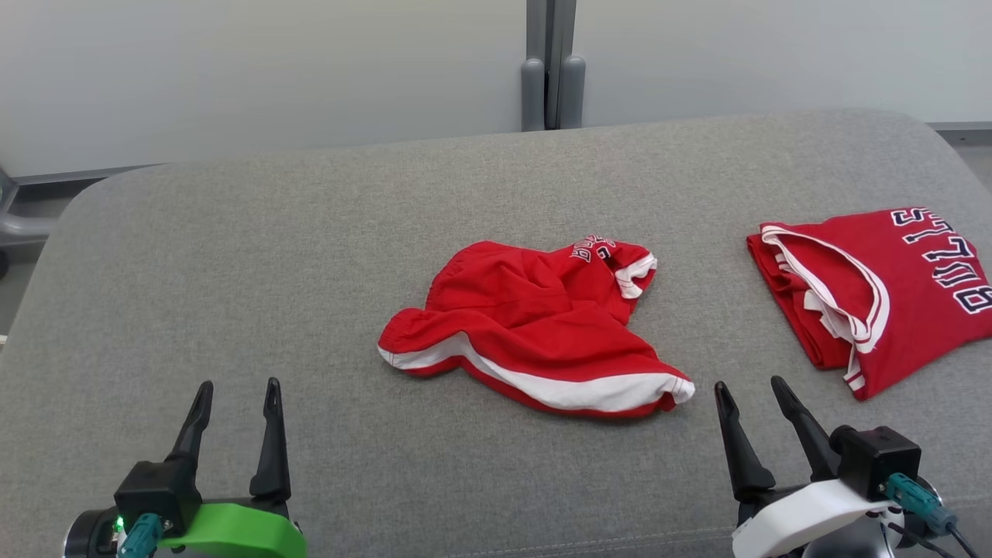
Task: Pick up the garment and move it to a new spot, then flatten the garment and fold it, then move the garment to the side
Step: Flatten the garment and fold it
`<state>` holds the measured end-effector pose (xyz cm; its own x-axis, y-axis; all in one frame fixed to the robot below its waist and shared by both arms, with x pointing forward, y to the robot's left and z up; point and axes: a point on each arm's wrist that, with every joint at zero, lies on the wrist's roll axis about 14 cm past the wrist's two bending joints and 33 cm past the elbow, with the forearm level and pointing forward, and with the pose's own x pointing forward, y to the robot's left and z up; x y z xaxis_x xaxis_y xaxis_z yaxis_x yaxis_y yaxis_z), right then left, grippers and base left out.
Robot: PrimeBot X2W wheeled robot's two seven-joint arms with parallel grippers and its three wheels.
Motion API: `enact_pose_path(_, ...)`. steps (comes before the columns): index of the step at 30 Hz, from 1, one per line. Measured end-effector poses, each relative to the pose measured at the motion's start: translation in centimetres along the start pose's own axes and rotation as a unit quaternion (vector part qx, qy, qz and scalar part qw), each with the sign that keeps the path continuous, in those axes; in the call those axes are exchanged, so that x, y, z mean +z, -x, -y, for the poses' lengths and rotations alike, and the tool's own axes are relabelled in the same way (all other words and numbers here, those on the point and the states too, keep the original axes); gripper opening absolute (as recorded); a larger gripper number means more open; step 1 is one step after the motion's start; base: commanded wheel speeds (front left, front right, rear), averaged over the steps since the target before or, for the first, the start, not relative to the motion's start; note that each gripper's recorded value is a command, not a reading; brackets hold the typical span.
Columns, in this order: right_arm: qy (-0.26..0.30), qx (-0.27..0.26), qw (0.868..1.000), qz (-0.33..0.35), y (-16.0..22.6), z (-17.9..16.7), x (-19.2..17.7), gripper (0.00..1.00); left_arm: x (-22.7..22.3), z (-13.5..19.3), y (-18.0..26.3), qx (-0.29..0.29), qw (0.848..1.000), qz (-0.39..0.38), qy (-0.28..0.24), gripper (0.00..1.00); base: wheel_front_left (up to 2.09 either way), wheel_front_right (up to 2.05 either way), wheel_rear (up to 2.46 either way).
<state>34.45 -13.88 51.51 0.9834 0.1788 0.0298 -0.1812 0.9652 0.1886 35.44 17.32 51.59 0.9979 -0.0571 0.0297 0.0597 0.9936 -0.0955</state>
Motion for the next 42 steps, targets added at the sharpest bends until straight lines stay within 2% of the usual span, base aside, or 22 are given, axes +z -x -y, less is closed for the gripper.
enact_pose_path(3,-0.002,0.001,1.000,-0.007,-0.1,-0.1,-0.3,1.00,-0.5,0.5,0.0,-0.015,1.000,-0.013,0.000,1.00,0.00,0.00,0.00)
enact_pose_path(7,-0.011,0.002,0.999,-0.031,-0.2,-0.2,-1.3,1.00,-2.0,2.5,-0.6,-0.068,0.996,-0.057,0.011,1.00,0.00,0.00,0.00)
enact_pose_path(16,-0.031,0.007,0.996,-0.086,-1.7,0.1,-4.1,1.00,-6.7,5.6,-3.2,-0.162,0.969,-0.182,0.034,1.00,0.00,0.00,0.00)
enact_pose_path(31,-0.046,0.016,0.988,-0.147,-4.6,0.5,-8.6,1.00,-12.5,6.2,-8.1,-0.186,0.943,-0.267,0.064,1.00,0.00,0.00,0.00)
enact_pose_path(39,-0.049,0.026,0.986,-0.155,-5.7,0.2,-9.6,1.00,-14.0,6.4,-9.5,-0.196,0.938,-0.280,0.060,1.00,0.00,0.00,0.00)
enact_pose_path(40,-0.049,0.027,0.986,-0.156,-5.8,0.2,-9.7,0.54,-14.2,6.4,-9.6,-0.197,0.937,-0.282,0.060,0.80,0.00,0.00,0.00)
enact_pose_path(41,-0.049,0.028,0.986,-0.156,-5.9,0.1,-9.8,0.36,-14.6,6.5,-9.6,-0.198,0.934,-0.290,0.059,0.33,0.00,0.00,0.00)
enact_pose_path(42,-0.049,0.029,0.986,-0.156,-6.0,0.1,-9.8,0.01,-14.8,6.6,-9.6,-0.200,0.934,-0.292,0.060,0.00,0.00,0.00,0.00)
